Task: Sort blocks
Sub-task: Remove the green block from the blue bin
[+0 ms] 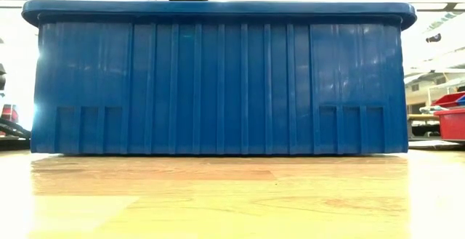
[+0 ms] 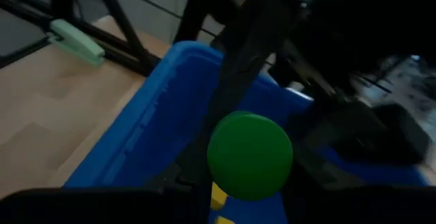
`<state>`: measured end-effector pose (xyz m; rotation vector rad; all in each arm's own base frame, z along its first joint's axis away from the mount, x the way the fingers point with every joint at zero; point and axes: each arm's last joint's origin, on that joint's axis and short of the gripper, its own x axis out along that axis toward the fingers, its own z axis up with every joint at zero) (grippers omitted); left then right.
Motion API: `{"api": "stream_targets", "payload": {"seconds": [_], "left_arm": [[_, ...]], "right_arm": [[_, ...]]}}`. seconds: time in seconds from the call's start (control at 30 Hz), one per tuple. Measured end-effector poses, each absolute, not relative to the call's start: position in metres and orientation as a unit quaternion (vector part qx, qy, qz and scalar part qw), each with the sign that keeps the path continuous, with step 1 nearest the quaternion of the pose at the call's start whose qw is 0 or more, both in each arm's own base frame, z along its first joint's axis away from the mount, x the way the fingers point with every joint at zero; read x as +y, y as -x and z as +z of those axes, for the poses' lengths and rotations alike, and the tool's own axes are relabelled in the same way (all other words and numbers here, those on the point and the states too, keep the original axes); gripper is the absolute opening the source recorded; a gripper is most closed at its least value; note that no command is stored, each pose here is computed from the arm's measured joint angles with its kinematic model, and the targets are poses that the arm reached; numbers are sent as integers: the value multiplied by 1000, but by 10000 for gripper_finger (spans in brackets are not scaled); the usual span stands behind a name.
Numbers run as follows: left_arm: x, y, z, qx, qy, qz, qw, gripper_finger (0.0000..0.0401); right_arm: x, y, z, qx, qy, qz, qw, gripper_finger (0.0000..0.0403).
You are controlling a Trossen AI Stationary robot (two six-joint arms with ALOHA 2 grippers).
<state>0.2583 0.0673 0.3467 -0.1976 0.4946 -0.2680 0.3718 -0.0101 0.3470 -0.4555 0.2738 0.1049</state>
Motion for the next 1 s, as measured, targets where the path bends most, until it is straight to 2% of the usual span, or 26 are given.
{"api": "stream_targets", "payload": {"seconds": [0.13, 0.37, 0.6, 0.83, 1.0], "left_arm": [[67, -246, 356, 239, 76, -75, 965, 210], [65, -227, 372, 216, 44, 2, 975, 211], [65, -219, 371, 239, 28, 43, 970, 211], [66, -219, 368, 253, 27, 54, 966, 211], [66, -220, 368, 249, 24, 57, 966, 211]], "right_arm": [[-5, -351, 366, 146, 211, 26, 966, 117], [6, -308, 396, 147, 125, 19, 981, 117], [30, -268, 412, 171, 5, 64, 983, 117], [65, -246, 396, 298, -149, 94, 938, 117], [88, -240, 365, 438, -186, 53, 878, 117]]}}
